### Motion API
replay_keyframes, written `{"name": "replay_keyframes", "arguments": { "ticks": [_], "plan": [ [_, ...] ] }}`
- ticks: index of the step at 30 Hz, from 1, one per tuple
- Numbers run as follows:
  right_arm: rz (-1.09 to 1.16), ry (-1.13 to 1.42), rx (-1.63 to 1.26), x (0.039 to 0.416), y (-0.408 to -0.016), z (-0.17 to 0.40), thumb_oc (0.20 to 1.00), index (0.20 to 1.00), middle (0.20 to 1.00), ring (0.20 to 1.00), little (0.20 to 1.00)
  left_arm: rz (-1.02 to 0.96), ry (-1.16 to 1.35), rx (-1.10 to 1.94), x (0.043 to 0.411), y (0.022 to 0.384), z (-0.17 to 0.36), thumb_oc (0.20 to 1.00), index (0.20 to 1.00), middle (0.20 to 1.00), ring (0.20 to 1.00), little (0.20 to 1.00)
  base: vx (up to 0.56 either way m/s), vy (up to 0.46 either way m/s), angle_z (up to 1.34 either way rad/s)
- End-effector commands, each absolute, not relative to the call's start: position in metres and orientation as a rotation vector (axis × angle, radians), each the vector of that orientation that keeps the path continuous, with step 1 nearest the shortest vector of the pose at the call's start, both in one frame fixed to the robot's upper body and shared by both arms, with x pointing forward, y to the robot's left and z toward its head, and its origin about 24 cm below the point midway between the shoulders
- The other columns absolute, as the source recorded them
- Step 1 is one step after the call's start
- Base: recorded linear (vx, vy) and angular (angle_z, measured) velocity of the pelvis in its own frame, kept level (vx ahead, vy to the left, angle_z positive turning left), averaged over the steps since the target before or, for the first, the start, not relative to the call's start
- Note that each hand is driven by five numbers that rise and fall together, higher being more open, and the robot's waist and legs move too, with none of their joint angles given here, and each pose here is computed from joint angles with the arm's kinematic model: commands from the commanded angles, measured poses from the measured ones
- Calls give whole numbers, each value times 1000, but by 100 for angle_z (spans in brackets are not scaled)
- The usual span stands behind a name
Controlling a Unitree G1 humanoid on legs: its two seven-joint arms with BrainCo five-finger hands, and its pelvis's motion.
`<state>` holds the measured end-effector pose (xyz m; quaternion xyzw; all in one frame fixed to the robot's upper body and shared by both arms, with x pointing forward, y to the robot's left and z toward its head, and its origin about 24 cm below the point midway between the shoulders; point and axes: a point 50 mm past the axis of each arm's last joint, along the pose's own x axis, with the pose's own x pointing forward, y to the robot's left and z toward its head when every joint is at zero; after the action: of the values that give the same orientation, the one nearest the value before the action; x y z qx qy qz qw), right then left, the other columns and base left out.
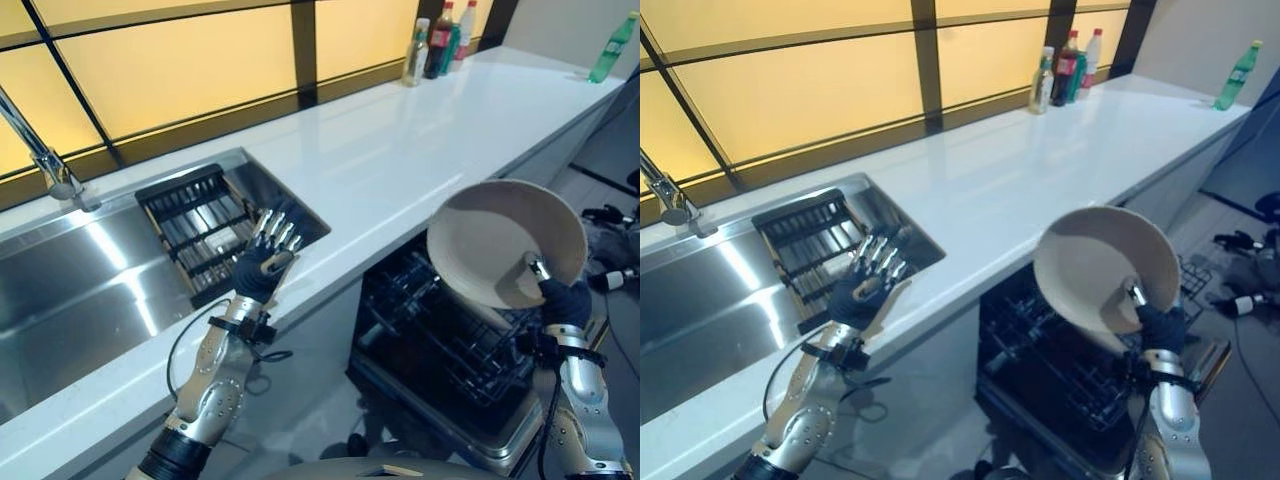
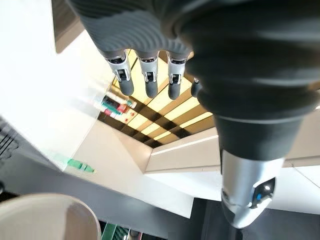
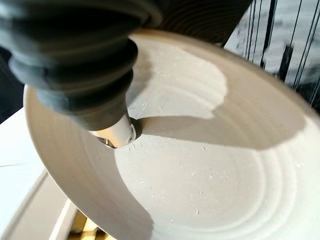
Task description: Pick up plates and place into dishwasher.
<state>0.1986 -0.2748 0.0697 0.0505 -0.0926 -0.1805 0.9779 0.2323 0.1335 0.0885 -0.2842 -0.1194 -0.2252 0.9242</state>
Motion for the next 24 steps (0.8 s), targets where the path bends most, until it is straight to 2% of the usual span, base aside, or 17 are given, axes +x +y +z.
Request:
{"name": "replay_keyframes", "arguments": {
  "ticks": [1,8,12,20,24],
  "plan": [
    [-426,-279,-20,207,-287,86,200,200,200,200,200,-562,-265,-592,226,128,97,1000,1000,1000,1000,1000,47,-114,1],
    [-503,-79,-247,211,-310,62,200,200,200,200,200,-648,-177,-570,218,123,86,1000,1000,1000,1000,1000,45,-105,1],
    [-547,-11,-259,219,-327,56,200,200,200,200,200,-692,-161,-552,214,126,83,1000,1000,1000,1000,1000,47,-89,0],
    [-602,-84,184,225,-348,59,200,200,200,200,200,-731,-51,-587,207,126,68,1000,1000,1000,1000,1000,54,-49,3],
    [-669,-93,243,216,-361,54,200,200,200,200,200,-728,-16,-576,204,126,60,1000,1000,1000,1000,1000,98,-20,11]
  ]
}}
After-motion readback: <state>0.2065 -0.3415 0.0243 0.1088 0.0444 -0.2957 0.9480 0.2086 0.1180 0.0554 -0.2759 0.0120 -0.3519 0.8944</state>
